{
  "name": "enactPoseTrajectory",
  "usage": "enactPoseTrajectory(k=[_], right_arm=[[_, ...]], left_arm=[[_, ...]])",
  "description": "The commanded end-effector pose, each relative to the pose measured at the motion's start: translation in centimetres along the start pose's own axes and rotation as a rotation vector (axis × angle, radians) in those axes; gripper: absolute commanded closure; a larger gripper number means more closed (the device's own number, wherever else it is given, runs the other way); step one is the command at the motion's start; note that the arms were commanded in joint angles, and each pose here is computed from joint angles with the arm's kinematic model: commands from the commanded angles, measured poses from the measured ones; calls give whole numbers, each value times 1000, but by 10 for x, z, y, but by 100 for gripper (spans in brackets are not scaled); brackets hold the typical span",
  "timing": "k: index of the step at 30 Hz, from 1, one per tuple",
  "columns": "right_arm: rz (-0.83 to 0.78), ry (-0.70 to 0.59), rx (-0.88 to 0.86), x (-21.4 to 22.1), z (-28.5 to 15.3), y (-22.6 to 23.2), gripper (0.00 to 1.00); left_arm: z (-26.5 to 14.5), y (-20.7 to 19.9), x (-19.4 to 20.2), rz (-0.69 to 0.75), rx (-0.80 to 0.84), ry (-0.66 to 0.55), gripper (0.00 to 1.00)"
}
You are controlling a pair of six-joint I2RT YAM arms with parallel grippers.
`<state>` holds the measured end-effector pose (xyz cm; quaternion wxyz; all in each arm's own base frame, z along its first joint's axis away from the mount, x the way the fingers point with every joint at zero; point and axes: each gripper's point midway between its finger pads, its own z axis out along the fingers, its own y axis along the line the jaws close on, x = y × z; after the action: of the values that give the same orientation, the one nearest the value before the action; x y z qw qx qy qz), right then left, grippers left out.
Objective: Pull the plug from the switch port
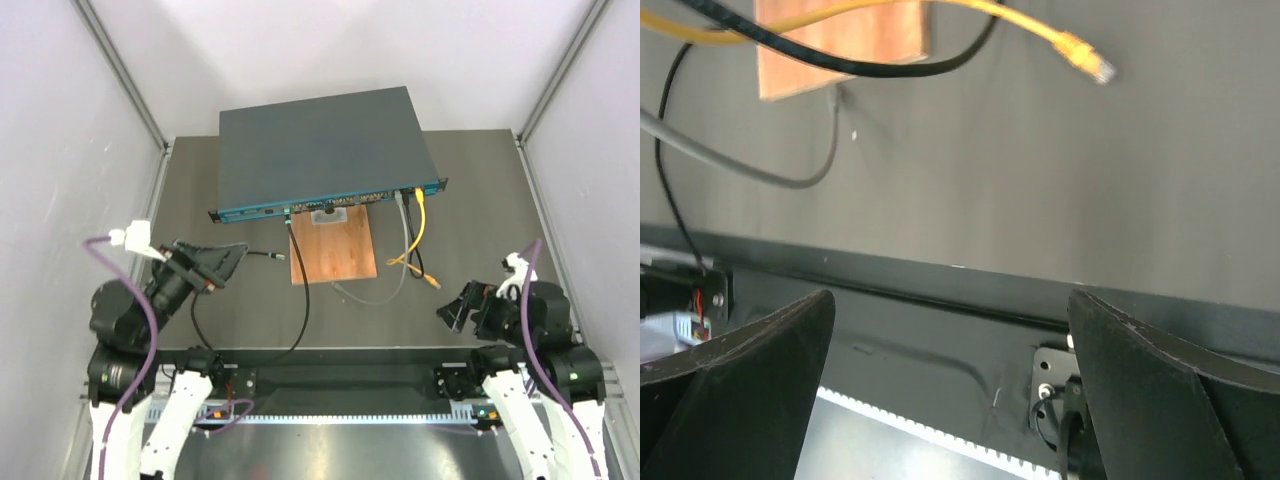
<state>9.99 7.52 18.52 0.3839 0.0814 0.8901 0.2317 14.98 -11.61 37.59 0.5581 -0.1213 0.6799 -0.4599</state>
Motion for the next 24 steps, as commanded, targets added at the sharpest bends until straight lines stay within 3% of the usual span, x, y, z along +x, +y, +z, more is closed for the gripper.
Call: enactPoseTrajectory(k=[1, 3, 9, 12, 15, 16, 21, 24], right_arm=[[-103, -32, -128, -16, 7, 21, 0], [-91, -31, -145, -25, 17, 26, 0], [-56, 116, -86, -36, 49, 22, 0], [-45, 116, -38, -55, 55, 21, 0], [-35, 39, -80, -77, 53, 35, 0], [-34, 7, -98, -83, 53, 39, 0], [-23, -89, -229, -117, 48, 72, 4], [-27, -125, -262, -143, 38, 89, 14]], left_arm=[[24, 3, 18, 35, 32, 170, 8], [39, 8, 24, -10, 30, 230, 14], [70, 9, 3, 45, -5, 232, 16], [90, 4, -7, 74, -22, 231, 17], [117, -21, 12, 122, 24, 308, 19], [129, -19, 5, 172, -42, 256, 19], [170, -54, 26, 364, -39, 325, 20], [188, -66, 36, 475, -30, 334, 24]])
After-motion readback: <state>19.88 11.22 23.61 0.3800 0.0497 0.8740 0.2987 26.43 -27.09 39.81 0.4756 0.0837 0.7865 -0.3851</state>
